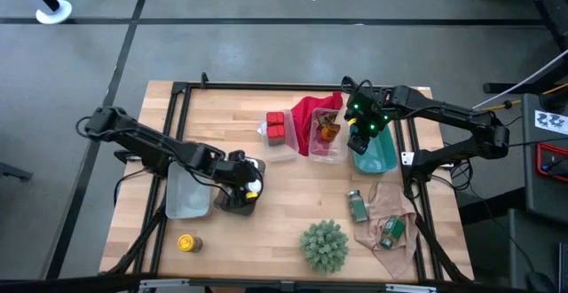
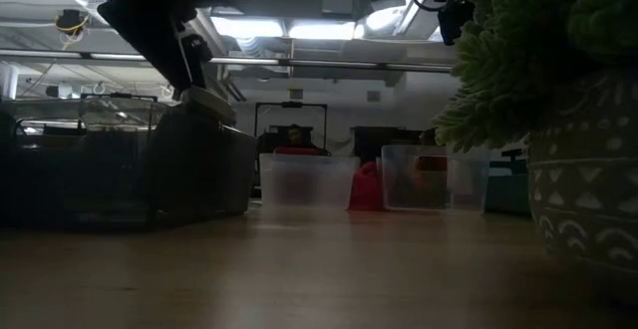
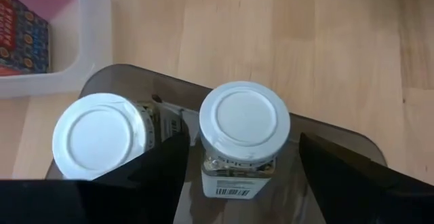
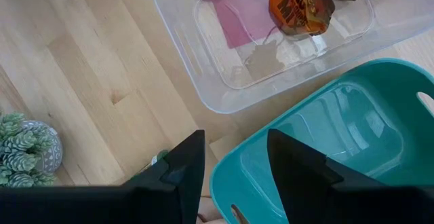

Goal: Sort spices by type
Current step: Put the white seasoning bottle into the black bin

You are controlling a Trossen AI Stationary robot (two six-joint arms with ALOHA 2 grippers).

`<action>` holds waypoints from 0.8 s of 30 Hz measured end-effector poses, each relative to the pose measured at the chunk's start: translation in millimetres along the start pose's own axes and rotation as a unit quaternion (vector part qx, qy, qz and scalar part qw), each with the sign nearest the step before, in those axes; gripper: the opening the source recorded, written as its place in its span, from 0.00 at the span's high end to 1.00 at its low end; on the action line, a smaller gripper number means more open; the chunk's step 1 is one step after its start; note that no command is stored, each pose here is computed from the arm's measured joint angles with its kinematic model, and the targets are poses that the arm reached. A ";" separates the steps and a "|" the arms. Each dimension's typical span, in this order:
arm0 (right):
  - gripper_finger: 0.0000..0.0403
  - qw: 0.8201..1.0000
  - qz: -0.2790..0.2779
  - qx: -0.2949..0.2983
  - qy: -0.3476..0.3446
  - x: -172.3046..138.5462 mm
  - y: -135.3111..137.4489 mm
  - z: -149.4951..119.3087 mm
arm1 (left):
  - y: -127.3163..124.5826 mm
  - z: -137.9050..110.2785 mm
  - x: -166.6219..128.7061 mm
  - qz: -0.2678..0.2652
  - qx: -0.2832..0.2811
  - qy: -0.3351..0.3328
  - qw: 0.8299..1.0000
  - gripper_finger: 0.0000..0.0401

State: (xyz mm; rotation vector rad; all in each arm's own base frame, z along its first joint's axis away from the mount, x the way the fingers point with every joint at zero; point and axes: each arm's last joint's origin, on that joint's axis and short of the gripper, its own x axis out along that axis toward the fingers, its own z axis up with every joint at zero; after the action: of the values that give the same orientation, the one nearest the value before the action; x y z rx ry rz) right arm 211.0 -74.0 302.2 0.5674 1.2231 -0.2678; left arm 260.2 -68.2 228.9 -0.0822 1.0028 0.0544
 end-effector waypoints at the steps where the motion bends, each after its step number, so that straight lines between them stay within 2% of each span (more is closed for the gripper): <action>1: 0.60 1.000 0.000 0.000 0.000 0.0 -0.1 0.1 | 0.2 0.1 -1.3 -0.001 0.000 -0.002 1.000 0.34; 15: 0.60 1.000 0.000 0.000 0.000 0.0 -0.1 0.1 | 0.2 0.9 -2.9 -0.003 -0.022 -0.008 1.000 0.34; 24: 0.60 1.000 0.000 0.000 0.000 0.0 -0.1 0.1 | 0.2 2.2 -2.1 0.004 -0.088 -0.016 0.996 0.34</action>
State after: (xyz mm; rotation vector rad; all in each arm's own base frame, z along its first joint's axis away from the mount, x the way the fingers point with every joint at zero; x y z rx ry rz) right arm 211.0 -74.1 302.2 0.5675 1.2227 -0.2681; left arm 260.9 -67.7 231.9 -0.2367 0.9644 0.1508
